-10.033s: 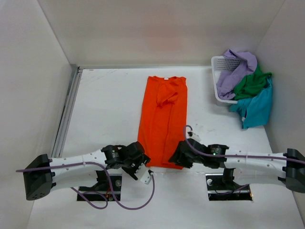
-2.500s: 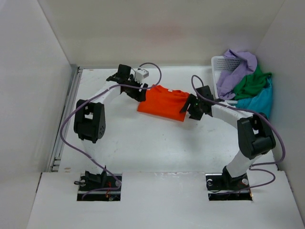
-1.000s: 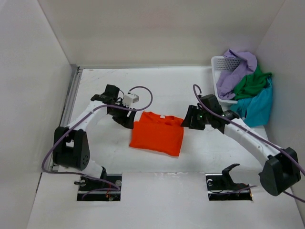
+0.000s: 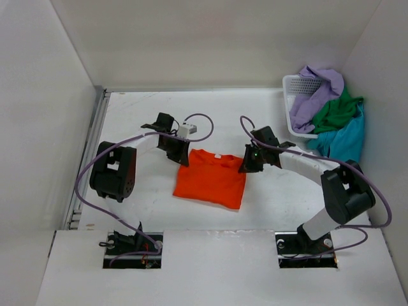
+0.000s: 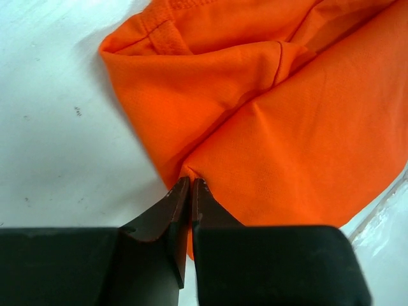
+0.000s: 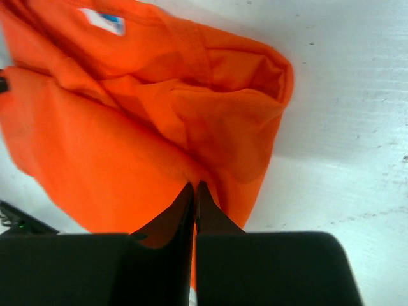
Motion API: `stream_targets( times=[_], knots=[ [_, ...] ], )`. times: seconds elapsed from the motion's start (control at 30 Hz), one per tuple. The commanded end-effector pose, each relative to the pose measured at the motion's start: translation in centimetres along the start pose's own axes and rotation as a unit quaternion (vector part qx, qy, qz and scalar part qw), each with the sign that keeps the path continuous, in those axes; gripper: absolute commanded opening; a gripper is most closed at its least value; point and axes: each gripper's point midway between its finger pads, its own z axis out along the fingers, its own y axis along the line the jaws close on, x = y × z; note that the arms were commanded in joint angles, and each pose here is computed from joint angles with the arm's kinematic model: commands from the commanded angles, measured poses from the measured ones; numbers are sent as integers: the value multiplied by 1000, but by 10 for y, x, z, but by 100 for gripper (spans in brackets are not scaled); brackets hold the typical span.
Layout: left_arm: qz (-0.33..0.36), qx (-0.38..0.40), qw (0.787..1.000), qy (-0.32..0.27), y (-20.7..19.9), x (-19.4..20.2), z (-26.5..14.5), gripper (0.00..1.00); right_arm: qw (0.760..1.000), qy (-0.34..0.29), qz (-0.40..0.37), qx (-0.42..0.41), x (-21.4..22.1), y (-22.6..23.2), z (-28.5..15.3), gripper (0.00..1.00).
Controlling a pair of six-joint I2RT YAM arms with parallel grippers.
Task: Fold and stack the t-shirts
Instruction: Smooth out wrinkles on the folded tshirt
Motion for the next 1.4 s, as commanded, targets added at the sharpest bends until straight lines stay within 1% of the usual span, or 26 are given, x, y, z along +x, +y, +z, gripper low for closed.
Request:
stream_targets(
  times=[0.0, 0.13, 0.2, 0.27, 0.4, 0.5, 0.63, 0.73, 0.8, 0.9, 1.1, 1.17, 1.2, 1.23, 1.27, 1.3, 1.33, 1.37],
  knots=[
    [40, 7, 997, -61, -30, -40, -31, 0, 997, -58, -13, -57, -25, 38, -32, 0],
    [79, -4, 992, -97, -53, -62, -54, 0, 994, -79, -16, -78, -27, 51, -50, 0],
    [104, -5, 987, -124, -70, -78, -75, 0, 992, -92, -16, -91, -27, 58, -62, 0],
    [113, -6, 984, -136, -78, -85, -85, 0, 990, -99, -17, -98, -26, 61, -70, 0],
    [144, -1, 974, -177, -107, -114, -117, 0, 983, -136, -11, -124, -28, 70, -98, 0],
    [165, -2, 967, -193, -114, -131, -121, 0, 979, -159, 1, -125, -39, 61, -105, 0],
    [182, -6, 959, -216, -103, -160, -106, 0, 977, -182, 24, -106, -59, 33, -99, 0],
    [185, -9, 957, -223, -86, -178, -85, 3, 978, -179, 46, -95, -70, 9, -82, 0],
    [176, -10, 961, -214, -73, -188, -67, 4, 980, -169, 52, -89, -75, -2, -68, 0],
    [166, -27, 963, -209, -45, -206, -44, 6, 982, -162, 53, -78, -91, -12, -50, 1],
    [167, -49, 962, -211, -13, -230, -18, 7, 982, -170, 61, -59, -120, -27, -33, 1],
    [162, -49, 963, -209, -8, -232, -10, 8, 983, -165, 59, -53, -125, -30, -27, 4],
    [162, -50, 964, -207, -5, -231, -7, 9, 984, -162, 62, -49, -126, -34, -23, 7],
    [162, -52, 964, -204, -2, -230, -4, 12, 984, -162, 64, -45, -128, -36, -20, 12],
    [160, -58, 964, -205, 3, -231, -2, 20, 984, -160, 68, -39, -129, -40, -17, 19],
    [156, -72, 963, -209, 11, -233, -5, 39, 984, -162, 67, -35, -132, -42, -15, 30],
    [155, -76, 962, -212, 13, -234, -8, 42, 984, -163, 66, -34, -133, -42, -15, 34],
    [148, -93, 958, -229, 20, -241, -25, 55, 983, -172, 60, -37, -137, -37, -19, 44]
  ],
)
